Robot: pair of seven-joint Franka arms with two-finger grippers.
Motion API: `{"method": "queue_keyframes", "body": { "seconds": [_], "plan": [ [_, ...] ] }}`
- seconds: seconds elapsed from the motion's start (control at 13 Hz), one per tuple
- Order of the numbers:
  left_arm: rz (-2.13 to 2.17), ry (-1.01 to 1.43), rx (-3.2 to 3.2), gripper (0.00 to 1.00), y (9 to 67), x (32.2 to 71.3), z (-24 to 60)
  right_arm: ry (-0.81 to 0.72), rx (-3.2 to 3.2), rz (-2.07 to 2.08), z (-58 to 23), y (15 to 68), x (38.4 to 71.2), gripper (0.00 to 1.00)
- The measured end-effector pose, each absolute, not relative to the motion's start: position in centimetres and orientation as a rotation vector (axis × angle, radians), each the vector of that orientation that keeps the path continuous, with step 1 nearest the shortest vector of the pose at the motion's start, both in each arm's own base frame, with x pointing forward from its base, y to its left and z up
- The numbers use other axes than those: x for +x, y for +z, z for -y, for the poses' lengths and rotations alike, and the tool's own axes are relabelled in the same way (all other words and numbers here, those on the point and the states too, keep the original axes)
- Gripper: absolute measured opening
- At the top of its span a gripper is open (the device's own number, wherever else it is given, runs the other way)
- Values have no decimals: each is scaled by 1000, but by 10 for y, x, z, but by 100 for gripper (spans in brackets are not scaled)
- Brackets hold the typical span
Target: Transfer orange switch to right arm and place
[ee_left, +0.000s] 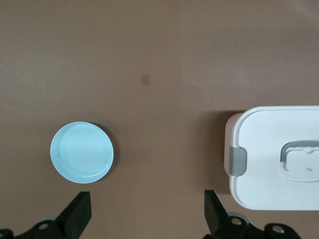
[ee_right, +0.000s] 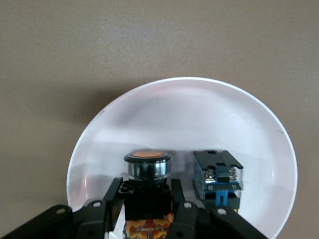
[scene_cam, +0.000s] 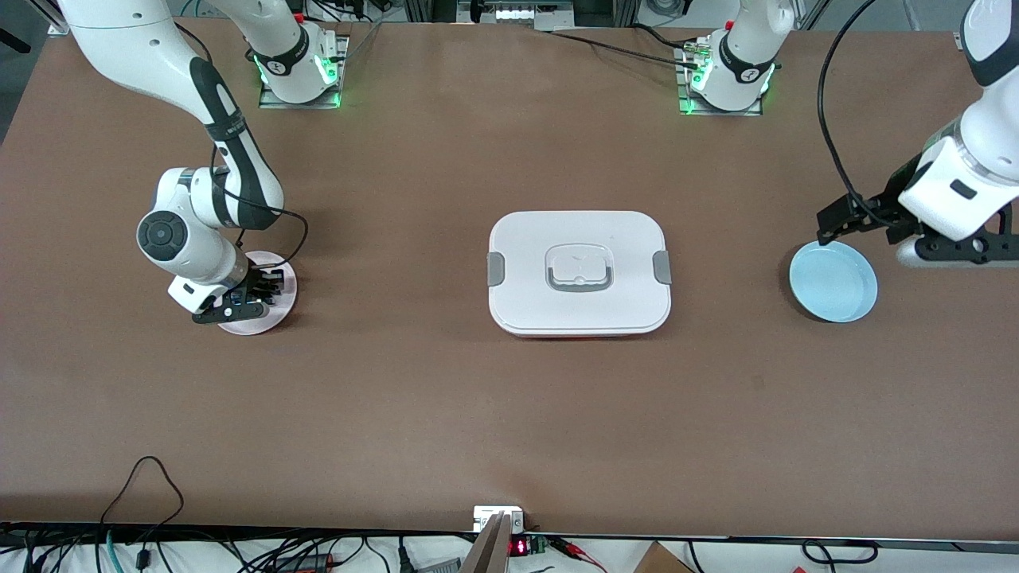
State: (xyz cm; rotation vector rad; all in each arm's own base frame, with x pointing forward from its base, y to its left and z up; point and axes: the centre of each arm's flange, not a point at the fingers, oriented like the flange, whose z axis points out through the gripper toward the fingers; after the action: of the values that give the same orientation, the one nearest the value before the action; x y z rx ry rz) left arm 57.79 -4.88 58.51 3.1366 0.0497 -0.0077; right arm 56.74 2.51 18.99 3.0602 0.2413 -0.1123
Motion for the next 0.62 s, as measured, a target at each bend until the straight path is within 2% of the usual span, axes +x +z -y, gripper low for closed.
{"method": "queue_keyframes", "body": {
  "seconds": [0.08, 0.23, 0.46, 0.62],
  "plan": [
    [-41, -6, 3138, 100, 586, 566, 40, -114, 3060, -238, -25, 188, 567, 49],
    [-17, 14, 3138, 100, 590, 554, 30, -108, 3061, -233, -25, 189, 568, 69],
    [105, 22, 3136, 100, 585, 555, 27, -66, 3065, -232, -26, 206, 576, 99],
    [150, 21, 3135, 100, 581, 558, 28, -67, 3073, -232, -30, 247, 591, 100]
  ]
}}
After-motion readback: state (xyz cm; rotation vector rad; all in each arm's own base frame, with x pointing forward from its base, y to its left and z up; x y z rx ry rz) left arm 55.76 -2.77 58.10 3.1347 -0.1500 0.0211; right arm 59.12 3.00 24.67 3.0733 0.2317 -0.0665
